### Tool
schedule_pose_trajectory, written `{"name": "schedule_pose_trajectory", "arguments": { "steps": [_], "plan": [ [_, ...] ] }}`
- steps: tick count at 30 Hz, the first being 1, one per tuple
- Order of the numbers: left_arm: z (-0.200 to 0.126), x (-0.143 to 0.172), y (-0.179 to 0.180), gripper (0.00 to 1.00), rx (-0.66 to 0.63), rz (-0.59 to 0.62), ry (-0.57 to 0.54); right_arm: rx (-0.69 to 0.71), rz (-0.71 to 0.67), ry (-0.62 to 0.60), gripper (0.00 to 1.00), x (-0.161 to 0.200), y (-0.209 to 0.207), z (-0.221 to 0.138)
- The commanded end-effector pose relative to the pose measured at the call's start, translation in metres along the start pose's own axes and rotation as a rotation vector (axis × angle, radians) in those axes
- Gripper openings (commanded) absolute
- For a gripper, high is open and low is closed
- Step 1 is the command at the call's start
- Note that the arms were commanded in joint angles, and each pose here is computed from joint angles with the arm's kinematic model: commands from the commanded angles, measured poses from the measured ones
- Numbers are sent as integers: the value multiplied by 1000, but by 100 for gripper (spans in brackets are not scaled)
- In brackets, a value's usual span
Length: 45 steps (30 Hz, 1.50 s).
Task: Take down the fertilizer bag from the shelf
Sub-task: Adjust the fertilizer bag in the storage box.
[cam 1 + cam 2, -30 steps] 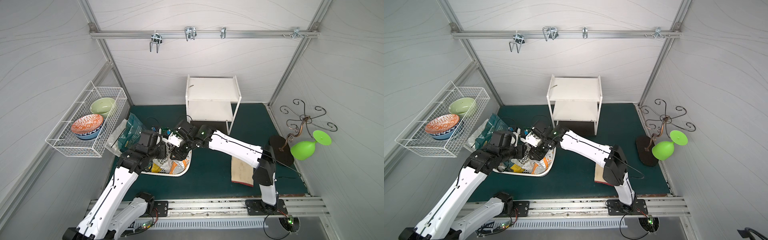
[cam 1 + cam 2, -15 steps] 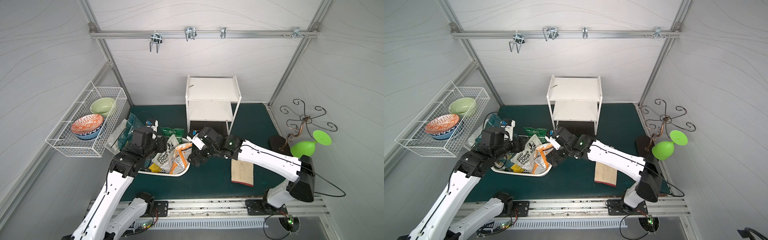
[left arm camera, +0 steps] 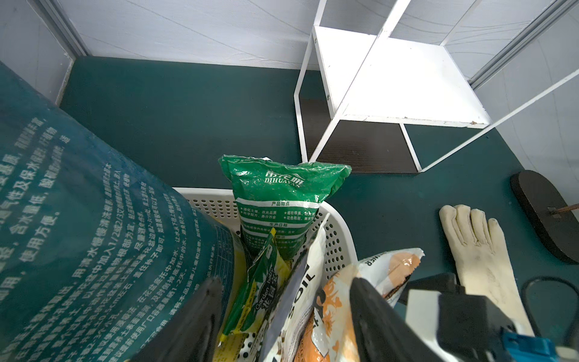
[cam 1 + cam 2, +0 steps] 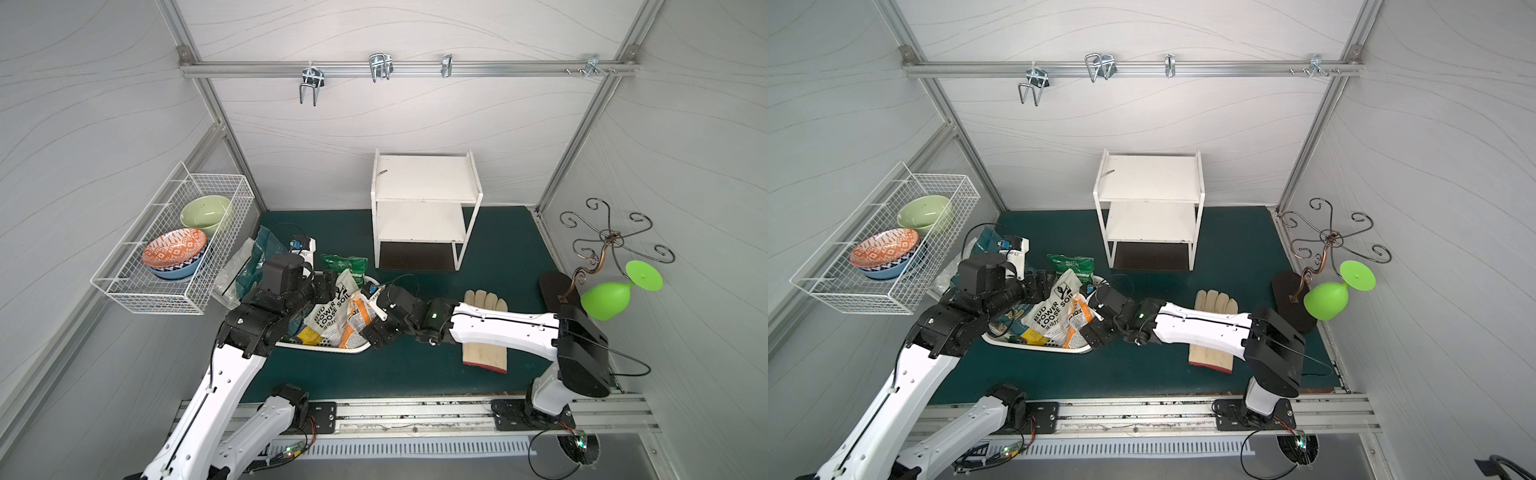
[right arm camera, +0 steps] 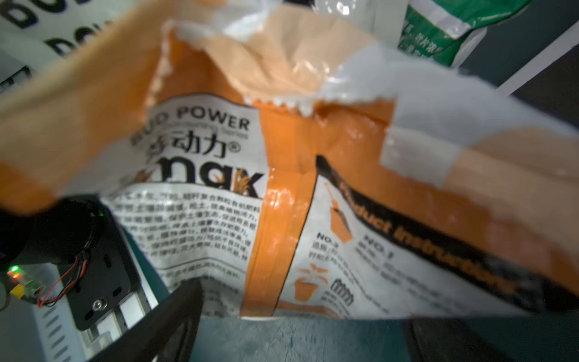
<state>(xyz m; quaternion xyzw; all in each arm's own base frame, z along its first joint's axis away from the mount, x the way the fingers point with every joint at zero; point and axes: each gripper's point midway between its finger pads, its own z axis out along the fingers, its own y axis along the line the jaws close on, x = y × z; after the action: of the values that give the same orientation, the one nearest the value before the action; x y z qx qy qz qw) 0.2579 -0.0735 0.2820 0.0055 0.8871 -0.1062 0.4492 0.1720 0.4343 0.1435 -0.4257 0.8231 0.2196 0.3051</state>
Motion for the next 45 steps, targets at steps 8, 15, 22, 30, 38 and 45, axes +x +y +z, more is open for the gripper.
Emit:
{"name": "schedule_pose_trajectory", "arguments": {
  "steps": [8, 15, 22, 30, 38, 45],
  "plan": [
    [-12, -16, 1, 70, 1, 10, -80, -170, -80, -70, 99, -28, 47, -6],
    [-11, -14, -1, 70, 15, -6, -80, -114, -232, 67, 96, -4, 57, 31],
    [-17, -16, 3, 72, -4, -1, -105, 108, -256, 230, 97, 35, 15, 62],
    [-19, -21, 0, 72, 8, -12, -117, 378, -461, 351, 90, 59, -23, 88],
    [-21, -21, 1, 72, 9, -20, -121, 371, -480, 403, 94, 71, -34, 93],
    [-18, -27, -5, 74, 33, -27, -127, 6, -288, 143, 99, -16, 32, 16]
  ]
}}
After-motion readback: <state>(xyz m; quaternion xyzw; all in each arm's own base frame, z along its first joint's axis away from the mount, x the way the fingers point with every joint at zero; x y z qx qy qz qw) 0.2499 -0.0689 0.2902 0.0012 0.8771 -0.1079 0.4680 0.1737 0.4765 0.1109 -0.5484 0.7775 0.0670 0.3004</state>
